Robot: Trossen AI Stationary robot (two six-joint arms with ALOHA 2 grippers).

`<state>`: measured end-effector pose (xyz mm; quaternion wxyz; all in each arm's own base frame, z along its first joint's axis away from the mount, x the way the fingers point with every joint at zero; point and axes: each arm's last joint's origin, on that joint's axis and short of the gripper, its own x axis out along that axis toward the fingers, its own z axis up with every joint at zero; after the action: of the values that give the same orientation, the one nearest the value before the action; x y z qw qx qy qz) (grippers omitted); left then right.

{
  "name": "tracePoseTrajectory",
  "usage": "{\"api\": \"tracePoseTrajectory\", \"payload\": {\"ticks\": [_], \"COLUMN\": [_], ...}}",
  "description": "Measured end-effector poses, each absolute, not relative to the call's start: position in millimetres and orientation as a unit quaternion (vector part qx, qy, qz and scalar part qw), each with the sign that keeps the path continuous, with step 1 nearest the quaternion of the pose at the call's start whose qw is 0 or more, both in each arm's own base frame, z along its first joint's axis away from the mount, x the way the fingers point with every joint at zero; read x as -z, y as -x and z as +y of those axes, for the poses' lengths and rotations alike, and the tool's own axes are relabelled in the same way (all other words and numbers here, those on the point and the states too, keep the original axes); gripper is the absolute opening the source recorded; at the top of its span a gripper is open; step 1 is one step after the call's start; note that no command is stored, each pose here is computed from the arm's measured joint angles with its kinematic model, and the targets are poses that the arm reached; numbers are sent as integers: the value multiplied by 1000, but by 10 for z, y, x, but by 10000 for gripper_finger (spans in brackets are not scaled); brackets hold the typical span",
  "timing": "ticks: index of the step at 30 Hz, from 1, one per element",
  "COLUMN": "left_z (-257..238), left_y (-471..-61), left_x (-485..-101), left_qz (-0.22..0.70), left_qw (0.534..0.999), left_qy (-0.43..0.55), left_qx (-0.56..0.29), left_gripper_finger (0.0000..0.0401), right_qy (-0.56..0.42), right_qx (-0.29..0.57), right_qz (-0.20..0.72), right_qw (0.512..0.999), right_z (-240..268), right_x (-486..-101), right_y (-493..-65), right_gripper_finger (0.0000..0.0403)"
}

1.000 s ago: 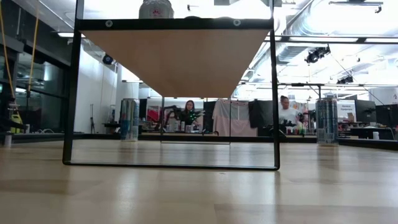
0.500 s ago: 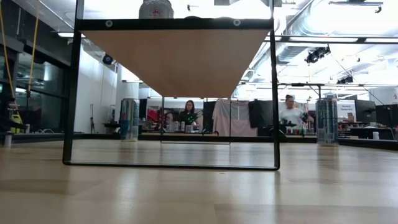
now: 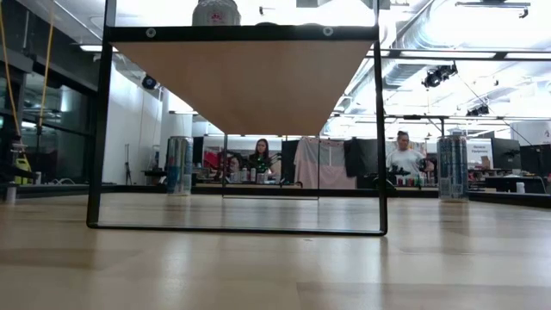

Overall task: Place canned beverage on shelf
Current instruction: Put the bottom left pink soda can on the shelf

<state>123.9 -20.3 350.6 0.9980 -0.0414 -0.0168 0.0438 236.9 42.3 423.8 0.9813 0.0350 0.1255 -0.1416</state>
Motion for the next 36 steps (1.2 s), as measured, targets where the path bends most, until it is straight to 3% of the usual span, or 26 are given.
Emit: {"api": "tracePoseTrajectory", "payload": {"ticks": [8, 15, 29, 36], "left_z": [-203, -193, -193, -221], "left_y": [-1238, -1238, -1320, -1461], "left_x": [-3506, -3508, -3572, -3568], "left_qz": [-17, -17, -53, -59], "left_qw": [998, 998, 993, 993], "left_qy": [41, 16, 34, 32], "left_qx": [-44, -61, -97, -99], "left_gripper_finger": [5, 43, 257, 325], "right_qy": [-36, -36, -66, -76], "right_qx": [142, 142, 141, 129], "right_qz": [126, 126, 130, 134], "right_qw": [981, 981, 979, 980], "right_z": [423, 423, 425, 433], "right_x": [-4237, -4237, -4221, -4215], "right_y": [-2369, -2369, -2365, -2365], "right_gripper_finger": [0, 0, 0, 0]}}
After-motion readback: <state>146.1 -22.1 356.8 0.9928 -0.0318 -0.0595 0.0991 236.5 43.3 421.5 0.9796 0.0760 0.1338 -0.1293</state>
